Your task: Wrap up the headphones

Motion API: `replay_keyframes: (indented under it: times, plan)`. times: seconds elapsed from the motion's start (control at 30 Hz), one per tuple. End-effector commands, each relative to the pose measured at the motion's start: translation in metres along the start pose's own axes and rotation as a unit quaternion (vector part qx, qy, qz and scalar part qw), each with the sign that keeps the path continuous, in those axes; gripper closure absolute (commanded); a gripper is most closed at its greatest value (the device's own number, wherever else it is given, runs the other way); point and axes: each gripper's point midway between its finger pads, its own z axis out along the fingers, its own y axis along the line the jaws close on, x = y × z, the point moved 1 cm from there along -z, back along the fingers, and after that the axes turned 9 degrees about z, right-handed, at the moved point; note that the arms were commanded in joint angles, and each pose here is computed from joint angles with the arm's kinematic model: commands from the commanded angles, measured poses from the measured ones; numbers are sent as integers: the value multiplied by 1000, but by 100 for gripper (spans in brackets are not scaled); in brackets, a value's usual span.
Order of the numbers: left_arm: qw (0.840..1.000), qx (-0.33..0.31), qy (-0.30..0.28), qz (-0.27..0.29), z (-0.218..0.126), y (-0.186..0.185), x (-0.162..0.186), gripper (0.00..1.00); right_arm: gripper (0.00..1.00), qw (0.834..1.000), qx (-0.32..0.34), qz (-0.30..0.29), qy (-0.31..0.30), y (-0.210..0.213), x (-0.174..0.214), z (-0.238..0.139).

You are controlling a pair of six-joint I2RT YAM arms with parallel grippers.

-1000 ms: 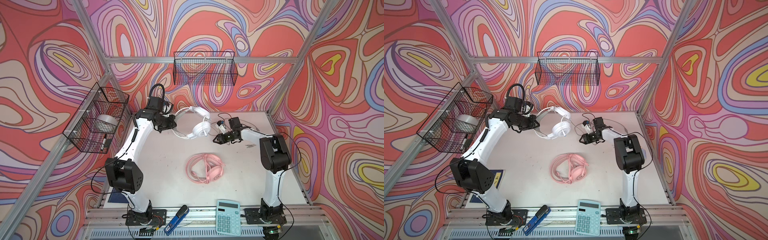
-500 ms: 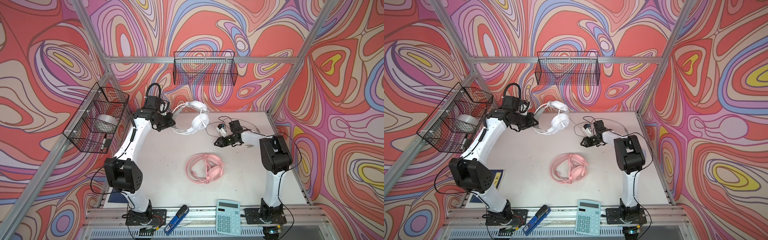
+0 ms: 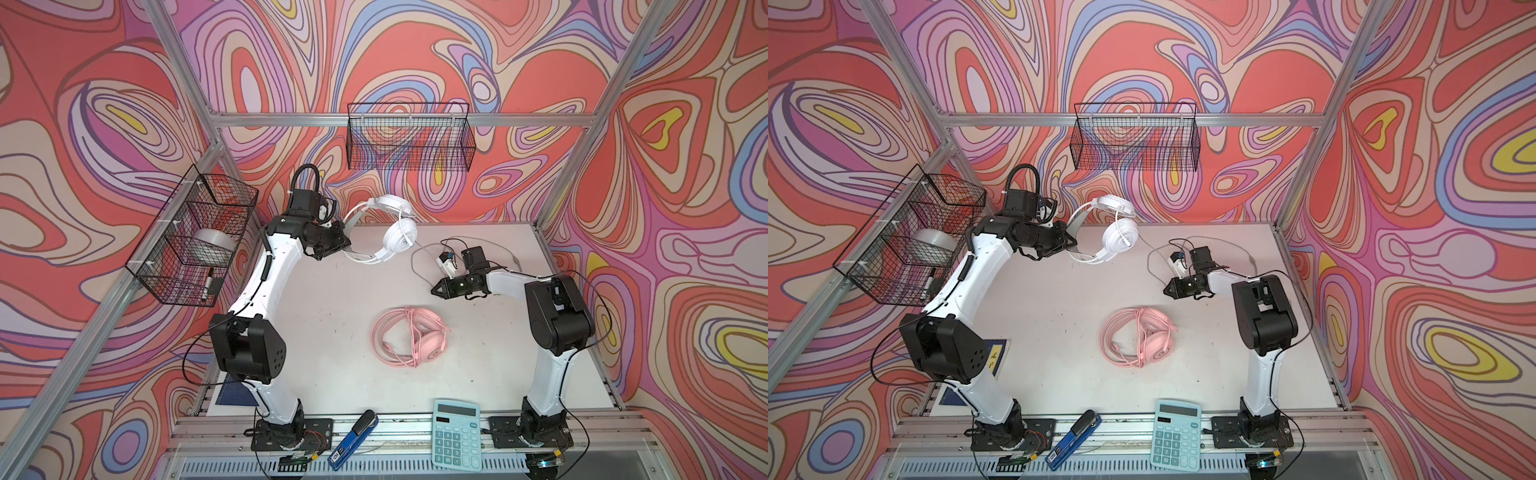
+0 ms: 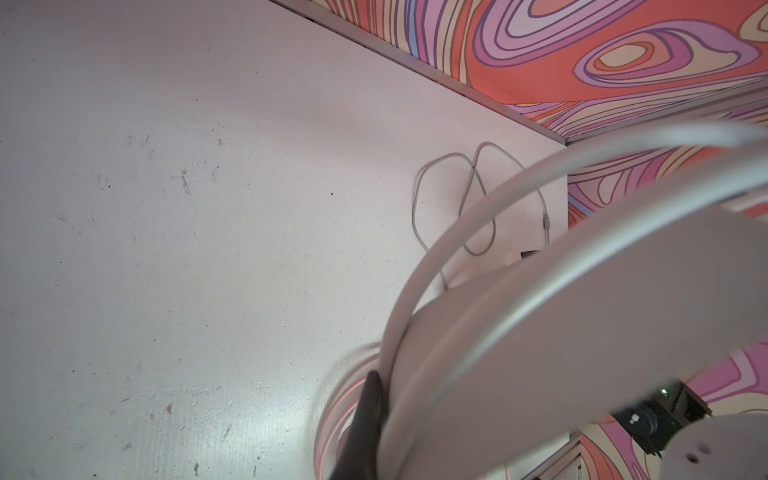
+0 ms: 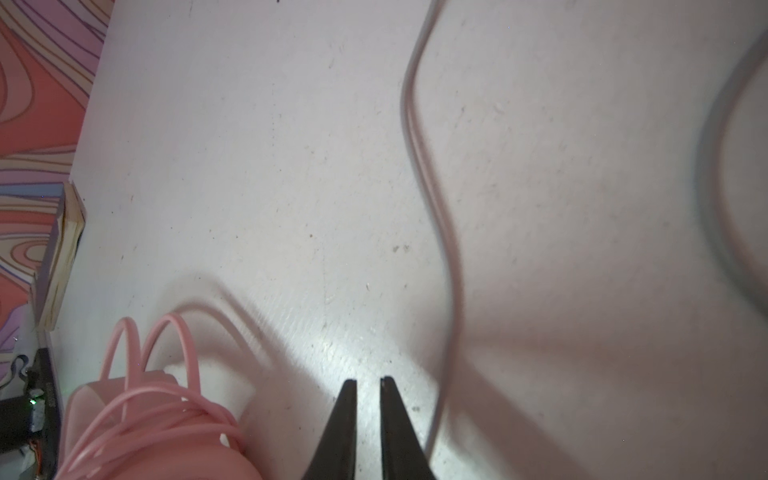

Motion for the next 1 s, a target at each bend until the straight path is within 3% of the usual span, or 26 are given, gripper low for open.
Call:
replay_keyframes:
  times: [0.0,0.23,0.53,0.77,0.97]
  plan:
    - [999,22,-25,-17,-4,-6,-15,100,100,999,-17,-16,-32,16,-11,-15]
    - [995,-12,-46,-82,2,10,-21,100,100,996,46,-71,-26,26,-6,-52]
    - [980,-41,-88,-172,13,26,-34,100,100,975,141,-170,21,42,15,-93]
    - [973,-78,-113,-187,10,32,-41,100,100,940,148,-302,51,98,26,-88]
    - [966,-129,-121,-190,10,50,-39,100,100,897,140,-414,59,137,29,-94]
